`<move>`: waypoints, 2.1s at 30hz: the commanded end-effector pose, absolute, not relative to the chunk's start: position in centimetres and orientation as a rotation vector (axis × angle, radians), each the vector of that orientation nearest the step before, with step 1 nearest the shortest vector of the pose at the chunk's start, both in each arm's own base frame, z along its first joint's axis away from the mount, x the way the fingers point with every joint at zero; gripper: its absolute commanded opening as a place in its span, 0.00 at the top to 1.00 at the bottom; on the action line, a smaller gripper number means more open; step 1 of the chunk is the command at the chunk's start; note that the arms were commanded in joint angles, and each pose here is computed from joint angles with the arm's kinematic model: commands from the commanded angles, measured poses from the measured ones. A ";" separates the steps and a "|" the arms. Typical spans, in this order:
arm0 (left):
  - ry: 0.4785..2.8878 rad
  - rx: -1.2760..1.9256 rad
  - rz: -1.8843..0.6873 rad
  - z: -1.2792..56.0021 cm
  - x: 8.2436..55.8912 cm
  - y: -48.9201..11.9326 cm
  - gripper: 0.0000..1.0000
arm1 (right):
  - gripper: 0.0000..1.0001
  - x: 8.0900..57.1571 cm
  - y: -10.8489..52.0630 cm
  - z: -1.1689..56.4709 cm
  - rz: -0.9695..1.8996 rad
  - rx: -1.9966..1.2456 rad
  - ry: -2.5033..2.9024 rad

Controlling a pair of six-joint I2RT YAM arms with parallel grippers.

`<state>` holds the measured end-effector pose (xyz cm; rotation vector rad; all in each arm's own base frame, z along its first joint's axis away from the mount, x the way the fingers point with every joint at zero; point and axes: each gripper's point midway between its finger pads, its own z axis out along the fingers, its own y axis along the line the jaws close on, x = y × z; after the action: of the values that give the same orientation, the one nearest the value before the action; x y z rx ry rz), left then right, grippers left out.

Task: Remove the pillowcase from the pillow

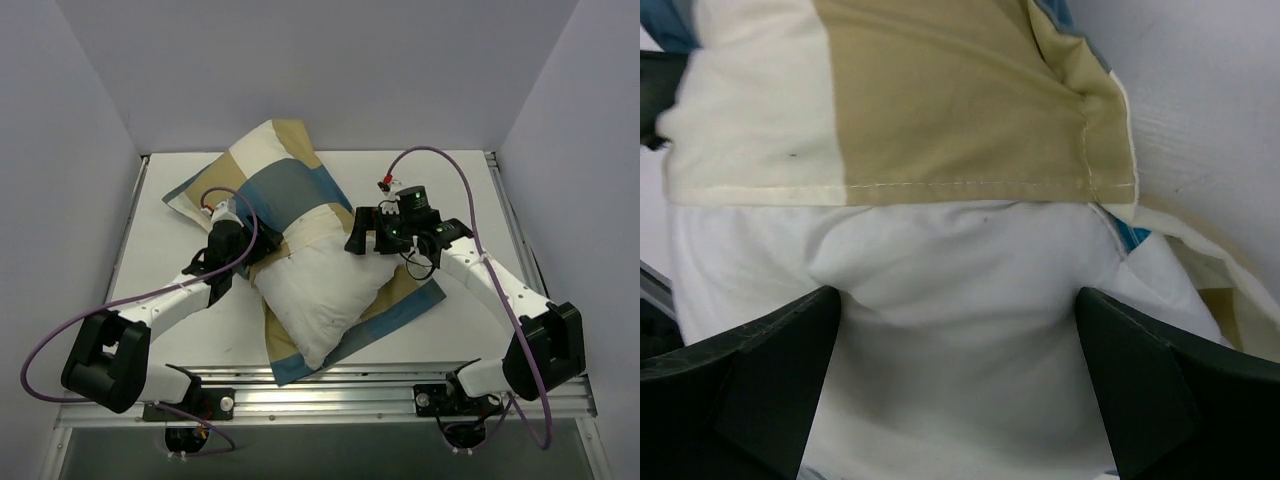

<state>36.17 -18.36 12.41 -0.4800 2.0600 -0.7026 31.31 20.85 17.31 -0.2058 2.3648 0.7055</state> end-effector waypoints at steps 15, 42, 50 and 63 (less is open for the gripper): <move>2.238 -0.469 -0.601 10.7 32.1 -16.7 0.21 | 1.00 35.4 24.7 22.2 0.533 -0.426 2.161; 2.057 0.185 -0.703 32.8 38.4 -25.9 0.16 | 1.00 29.4 31.1 29.1 0.379 -0.859 1.692; 2.265 0.339 -0.493 26.0 38.7 -27.5 0.15 | 1.00 29.2 31.4 28.5 0.366 -0.867 1.695; 2.369 0.382 -0.224 21.1 38.1 -25.3 0.98 | 1.00 29.5 29.5 28.9 0.301 -0.790 1.706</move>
<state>38.76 -27.33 22.63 0.3747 2.3165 -0.3485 28.79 30.27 22.99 -0.9203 1.8599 0.2995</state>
